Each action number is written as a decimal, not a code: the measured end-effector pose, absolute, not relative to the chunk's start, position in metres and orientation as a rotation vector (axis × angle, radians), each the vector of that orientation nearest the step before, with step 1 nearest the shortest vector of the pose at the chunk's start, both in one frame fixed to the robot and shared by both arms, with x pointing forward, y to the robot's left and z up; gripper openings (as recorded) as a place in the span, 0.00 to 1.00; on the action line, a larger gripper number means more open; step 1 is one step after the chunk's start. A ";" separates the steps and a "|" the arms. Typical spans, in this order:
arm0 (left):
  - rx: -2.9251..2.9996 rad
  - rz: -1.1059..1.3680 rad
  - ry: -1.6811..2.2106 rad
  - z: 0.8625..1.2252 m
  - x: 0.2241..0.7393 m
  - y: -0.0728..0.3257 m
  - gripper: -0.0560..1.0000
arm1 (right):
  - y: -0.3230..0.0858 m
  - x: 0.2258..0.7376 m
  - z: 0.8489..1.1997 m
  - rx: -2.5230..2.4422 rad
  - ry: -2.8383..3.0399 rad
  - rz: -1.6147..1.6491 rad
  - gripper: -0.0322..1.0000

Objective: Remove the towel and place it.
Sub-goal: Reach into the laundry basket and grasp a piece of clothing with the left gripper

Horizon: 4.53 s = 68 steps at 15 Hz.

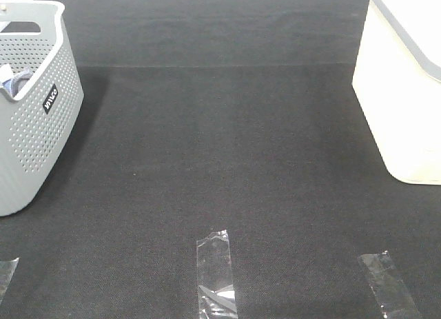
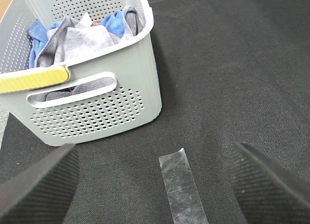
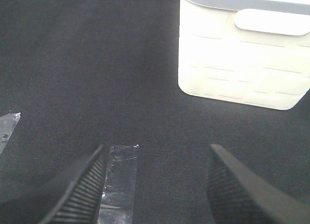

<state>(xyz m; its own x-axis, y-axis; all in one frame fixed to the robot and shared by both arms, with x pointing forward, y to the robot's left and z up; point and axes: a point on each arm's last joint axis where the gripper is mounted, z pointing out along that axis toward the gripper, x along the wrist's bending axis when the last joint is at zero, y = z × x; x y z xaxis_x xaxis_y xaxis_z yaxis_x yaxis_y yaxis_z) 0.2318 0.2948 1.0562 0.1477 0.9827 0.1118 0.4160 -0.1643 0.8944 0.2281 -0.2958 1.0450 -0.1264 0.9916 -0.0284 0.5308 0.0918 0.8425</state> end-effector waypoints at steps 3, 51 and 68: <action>1.694 0.980 1.358 1.056 0.232 0.295 0.81 | -0.296 0.228 1.045 1.505 1.736 0.923 0.59; 1.694 0.980 1.358 1.056 0.232 0.295 0.81 | -0.296 0.228 1.045 1.505 1.736 0.923 0.59; 1.697 0.992 1.361 1.056 0.232 0.296 0.81 | -0.296 0.228 1.045 1.505 1.736 0.923 0.59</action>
<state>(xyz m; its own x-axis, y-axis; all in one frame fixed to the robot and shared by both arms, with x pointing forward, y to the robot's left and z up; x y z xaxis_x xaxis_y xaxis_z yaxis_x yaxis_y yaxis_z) 0.2318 0.2957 1.0562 0.1409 0.9825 0.1216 0.4170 -0.1703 0.8928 0.2281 -0.2958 1.0450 -0.1264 0.9916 -0.0284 0.5308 0.0918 0.8425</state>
